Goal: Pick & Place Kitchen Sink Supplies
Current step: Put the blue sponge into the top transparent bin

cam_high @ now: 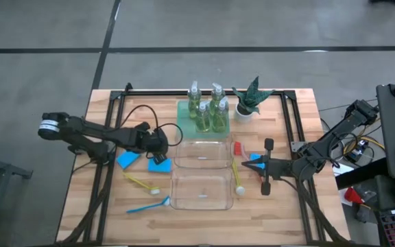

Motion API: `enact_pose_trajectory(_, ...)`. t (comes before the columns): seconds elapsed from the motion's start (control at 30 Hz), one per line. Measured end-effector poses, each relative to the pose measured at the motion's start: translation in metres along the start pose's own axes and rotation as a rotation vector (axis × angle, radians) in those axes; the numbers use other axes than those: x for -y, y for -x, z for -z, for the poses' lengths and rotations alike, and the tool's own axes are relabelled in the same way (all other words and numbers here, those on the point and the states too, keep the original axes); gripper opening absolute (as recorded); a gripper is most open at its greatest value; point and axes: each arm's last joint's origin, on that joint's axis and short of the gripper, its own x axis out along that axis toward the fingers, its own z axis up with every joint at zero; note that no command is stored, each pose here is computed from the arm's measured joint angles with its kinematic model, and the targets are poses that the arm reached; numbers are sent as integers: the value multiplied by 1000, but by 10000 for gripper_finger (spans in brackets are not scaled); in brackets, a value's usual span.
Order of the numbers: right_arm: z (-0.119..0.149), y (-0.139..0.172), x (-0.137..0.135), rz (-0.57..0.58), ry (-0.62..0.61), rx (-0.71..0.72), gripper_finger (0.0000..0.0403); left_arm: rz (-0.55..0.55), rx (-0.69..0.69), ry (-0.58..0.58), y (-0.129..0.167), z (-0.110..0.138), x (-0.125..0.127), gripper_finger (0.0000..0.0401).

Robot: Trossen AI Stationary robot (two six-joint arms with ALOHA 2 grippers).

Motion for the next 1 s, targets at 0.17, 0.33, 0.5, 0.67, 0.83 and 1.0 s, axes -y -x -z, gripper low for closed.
enact_pose_trajectory(0.17, 0, 0, 0, 0, 0, 0, 8, 0, 34, -41, 13, -14, 1, 0)
enact_pose_trajectory(0.33, 0, 0, 0, 0, -9, 0, 8, -55, 73, -81, 28, -25, 0, 0)
enact_pose_trajectory(0.5, 0, 0, 0, 0, -13, 0, 8, -85, 153, -108, 44, -38, 3, 0)
enact_pose_trajectory(0.67, 0, 0, 0, 0, -16, 1, 8, -32, 291, -127, 58, -51, 15, 0)
enact_pose_trajectory(0.83, 0, 0, 0, 0, -16, 1, 8, 37, 466, -151, 69, -63, 29, 0)
enact_pose_trajectory(1.0, 0, 0, 0, 0, -16, 1, 8, 137, 647, -140, 84, -76, 41, 0)
